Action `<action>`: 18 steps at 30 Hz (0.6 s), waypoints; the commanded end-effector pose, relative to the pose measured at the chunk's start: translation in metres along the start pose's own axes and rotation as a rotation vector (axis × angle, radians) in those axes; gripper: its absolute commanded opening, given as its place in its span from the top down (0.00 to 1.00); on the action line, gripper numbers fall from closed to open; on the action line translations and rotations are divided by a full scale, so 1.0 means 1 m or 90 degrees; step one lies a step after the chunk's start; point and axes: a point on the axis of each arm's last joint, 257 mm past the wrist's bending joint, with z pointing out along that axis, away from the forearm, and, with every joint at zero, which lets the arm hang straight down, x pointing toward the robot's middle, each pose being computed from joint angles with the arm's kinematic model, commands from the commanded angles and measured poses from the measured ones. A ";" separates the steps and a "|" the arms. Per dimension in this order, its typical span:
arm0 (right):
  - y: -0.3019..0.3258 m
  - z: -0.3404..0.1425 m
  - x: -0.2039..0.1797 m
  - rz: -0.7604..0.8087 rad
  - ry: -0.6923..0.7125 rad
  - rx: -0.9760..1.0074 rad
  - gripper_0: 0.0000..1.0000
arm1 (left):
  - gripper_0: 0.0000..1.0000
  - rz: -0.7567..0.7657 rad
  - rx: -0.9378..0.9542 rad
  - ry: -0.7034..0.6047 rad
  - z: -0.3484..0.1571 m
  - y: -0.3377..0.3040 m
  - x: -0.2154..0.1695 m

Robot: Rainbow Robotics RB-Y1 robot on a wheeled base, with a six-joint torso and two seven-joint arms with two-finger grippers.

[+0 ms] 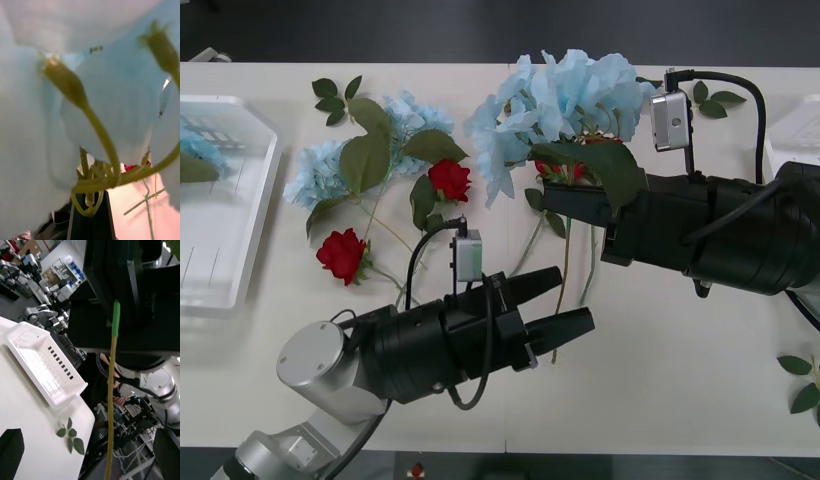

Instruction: Put the red flowers into the right box and the blue flowers into the left box

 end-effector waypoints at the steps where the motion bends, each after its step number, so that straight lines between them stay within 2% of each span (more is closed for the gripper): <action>1: 0.010 0.001 -0.008 -0.035 -0.001 -0.015 1.00 | 0.00 0.003 0.009 -0.025 0.019 -0.009 -0.017; 4: 0.010 0.001 -0.008 -0.034 -0.002 -0.015 1.00 | 0.02 0.005 0.005 -0.030 0.022 -0.008 -0.019; 6: 0.010 0.001 -0.008 -0.034 -0.002 -0.015 1.00 | 0.29 0.006 0.003 -0.028 0.021 -0.006 -0.019; 7: 0.009 0.001 -0.009 -0.035 -0.002 -0.014 1.00 | 0.35 0.006 0.003 -0.027 0.020 -0.006 -0.018; 10: 0.010 0.001 -0.008 -0.035 -0.001 -0.015 1.00 | 0.95 0.008 -0.001 -0.023 0.018 -0.004 -0.017; 11: 0.010 0.001 -0.008 -0.035 -0.001 -0.015 1.00 | 1.00 0.007 -0.001 -0.023 0.018 -0.004 -0.017; 18: 0.009 0.001 -0.009 -0.035 -0.002 -0.014 1.00 | 1.00 0.005 -0.004 -0.022 0.016 -0.002 -0.016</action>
